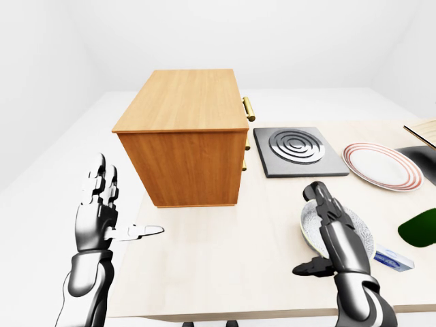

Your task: Put the bowl on the top of the cabinet.

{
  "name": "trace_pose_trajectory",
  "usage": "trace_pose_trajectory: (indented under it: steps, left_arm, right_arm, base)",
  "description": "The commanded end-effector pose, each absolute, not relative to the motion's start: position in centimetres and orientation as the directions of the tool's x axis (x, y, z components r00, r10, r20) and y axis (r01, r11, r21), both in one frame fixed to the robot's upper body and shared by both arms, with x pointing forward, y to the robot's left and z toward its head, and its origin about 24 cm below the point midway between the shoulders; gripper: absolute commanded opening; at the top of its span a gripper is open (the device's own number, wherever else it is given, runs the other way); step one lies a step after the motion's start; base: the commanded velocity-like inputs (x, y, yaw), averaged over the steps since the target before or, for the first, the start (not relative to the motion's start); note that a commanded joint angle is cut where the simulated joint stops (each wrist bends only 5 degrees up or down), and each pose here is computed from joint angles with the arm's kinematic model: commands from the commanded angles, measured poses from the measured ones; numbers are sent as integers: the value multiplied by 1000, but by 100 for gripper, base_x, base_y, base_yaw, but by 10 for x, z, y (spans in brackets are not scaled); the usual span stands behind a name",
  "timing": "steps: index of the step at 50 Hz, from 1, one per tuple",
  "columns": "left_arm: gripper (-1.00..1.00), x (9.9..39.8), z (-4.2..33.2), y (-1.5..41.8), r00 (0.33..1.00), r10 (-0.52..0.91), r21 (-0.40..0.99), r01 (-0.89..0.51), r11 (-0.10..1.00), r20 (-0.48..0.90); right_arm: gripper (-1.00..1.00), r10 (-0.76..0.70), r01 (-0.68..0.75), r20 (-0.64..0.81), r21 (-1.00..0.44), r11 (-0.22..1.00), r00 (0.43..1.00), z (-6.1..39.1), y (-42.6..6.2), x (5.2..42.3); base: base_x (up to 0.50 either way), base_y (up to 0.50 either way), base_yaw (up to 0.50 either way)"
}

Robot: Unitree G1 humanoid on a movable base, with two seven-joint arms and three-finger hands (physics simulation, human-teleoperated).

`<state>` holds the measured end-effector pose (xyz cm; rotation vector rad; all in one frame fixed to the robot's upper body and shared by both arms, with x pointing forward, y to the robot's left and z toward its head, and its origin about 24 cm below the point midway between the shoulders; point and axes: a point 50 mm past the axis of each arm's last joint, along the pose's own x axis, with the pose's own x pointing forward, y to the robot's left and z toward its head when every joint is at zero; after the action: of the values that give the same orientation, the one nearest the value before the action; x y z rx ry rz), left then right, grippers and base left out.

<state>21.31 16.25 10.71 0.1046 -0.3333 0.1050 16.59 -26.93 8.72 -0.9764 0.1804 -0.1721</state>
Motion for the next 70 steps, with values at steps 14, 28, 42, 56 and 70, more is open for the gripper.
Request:
trace_pose_trajectory:
  steps: [14,28,42,56,70]
  left_arm:
    - [100,214,104,162,944,84,89,-118,989,318]
    - [100,215,104,162,945,82,89,-116,989,318]
    - [100,215,102,162,947,81,90,-114,989,311]
    - [100,215,102,162,947,81,91,-114,989,310]
    - [100,215,102,162,947,79,91,-112,989,312]
  right_arm:
    - [100,-313,-15,-215,-845,535,925,60,-284,149]
    - [100,-323,-37,-236,-854,520,916,54,-286,150]
    - [100,-356,-76,-277,-870,486,893,37,-293,150]
    - [100,-376,-111,-304,-883,457,875,25,-299,150]
    - [100,-383,-178,-361,-882,435,851,11,-303,146]
  base:
    - [0,0,0]
    - [0,0,0]
    - [0,0,0]
    - [0,0,0]
    - [0,0,0]
